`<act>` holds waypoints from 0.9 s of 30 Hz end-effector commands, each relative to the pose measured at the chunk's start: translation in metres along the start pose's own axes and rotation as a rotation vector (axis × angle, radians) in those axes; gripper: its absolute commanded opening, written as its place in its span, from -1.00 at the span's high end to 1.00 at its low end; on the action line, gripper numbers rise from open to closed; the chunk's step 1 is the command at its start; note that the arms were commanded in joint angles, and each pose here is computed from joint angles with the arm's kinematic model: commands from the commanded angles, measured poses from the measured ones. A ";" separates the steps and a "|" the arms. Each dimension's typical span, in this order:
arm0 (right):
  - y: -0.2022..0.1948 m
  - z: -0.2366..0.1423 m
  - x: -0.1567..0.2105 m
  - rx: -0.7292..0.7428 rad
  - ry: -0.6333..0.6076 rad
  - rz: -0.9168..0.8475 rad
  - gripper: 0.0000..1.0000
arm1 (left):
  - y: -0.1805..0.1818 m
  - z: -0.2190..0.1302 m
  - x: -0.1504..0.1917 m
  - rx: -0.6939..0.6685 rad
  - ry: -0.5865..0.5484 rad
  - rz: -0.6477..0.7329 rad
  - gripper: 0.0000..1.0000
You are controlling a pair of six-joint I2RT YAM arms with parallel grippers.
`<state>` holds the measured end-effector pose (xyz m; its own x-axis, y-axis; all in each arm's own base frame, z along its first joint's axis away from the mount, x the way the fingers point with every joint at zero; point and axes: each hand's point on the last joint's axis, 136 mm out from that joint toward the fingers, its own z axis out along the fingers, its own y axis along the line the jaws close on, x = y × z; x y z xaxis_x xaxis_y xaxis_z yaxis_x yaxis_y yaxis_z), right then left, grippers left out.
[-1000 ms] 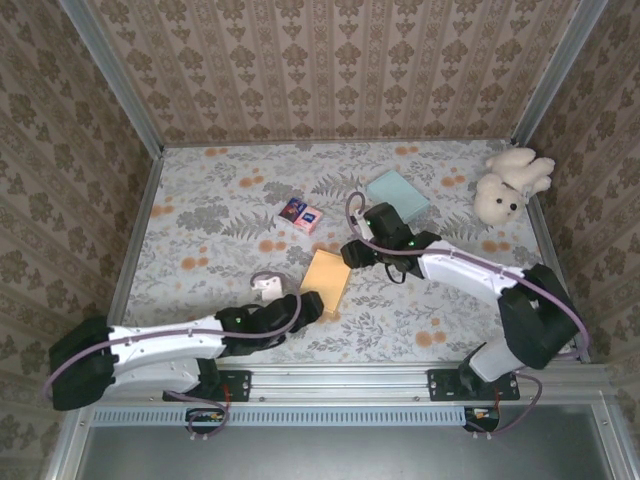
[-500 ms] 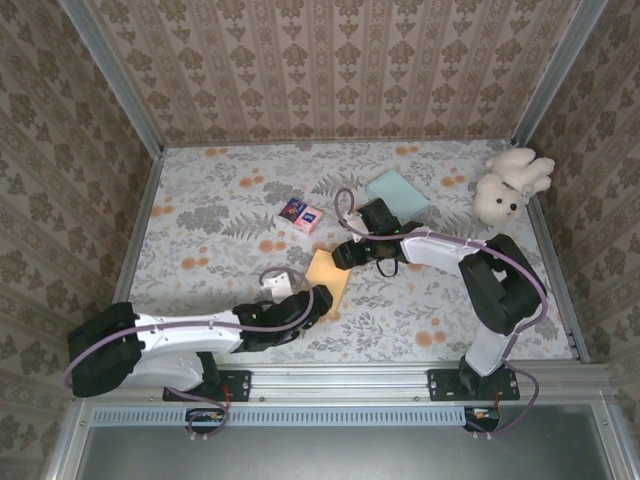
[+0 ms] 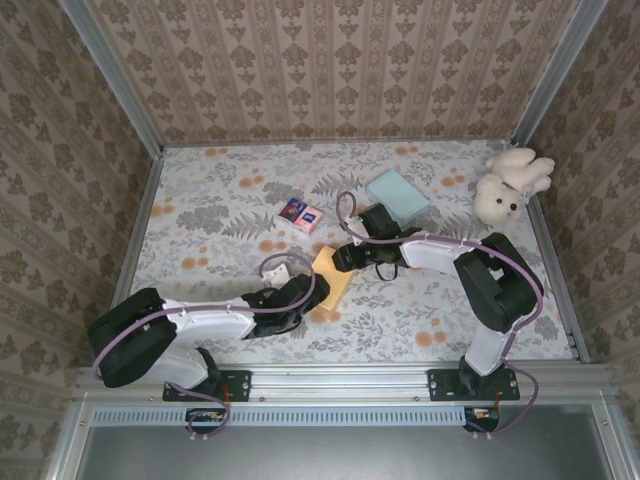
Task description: Fold the paper box
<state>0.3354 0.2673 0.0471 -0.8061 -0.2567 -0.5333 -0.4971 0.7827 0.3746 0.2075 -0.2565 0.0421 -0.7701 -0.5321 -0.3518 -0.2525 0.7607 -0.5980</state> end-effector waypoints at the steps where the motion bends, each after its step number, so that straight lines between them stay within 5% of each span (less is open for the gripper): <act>1: 0.002 -0.010 0.001 -0.014 -0.046 0.057 -0.08 | -0.032 0.004 -0.010 0.067 -0.005 0.014 -0.70; 13: 0.005 -0.050 0.009 0.031 -0.244 0.229 -0.04 | -0.056 0.027 -0.058 0.035 -0.013 0.127 -0.68; 27: 0.021 -0.019 -0.008 0.043 -0.253 0.234 -0.09 | -0.028 0.037 -0.113 -0.116 -0.091 0.141 -0.70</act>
<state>0.3100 0.2670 0.0640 -0.8144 0.0354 -0.5792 -0.2975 0.8315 0.4692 0.3166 -0.2359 0.0674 -0.7434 -0.4740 -0.4719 -0.2308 0.8440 -0.4841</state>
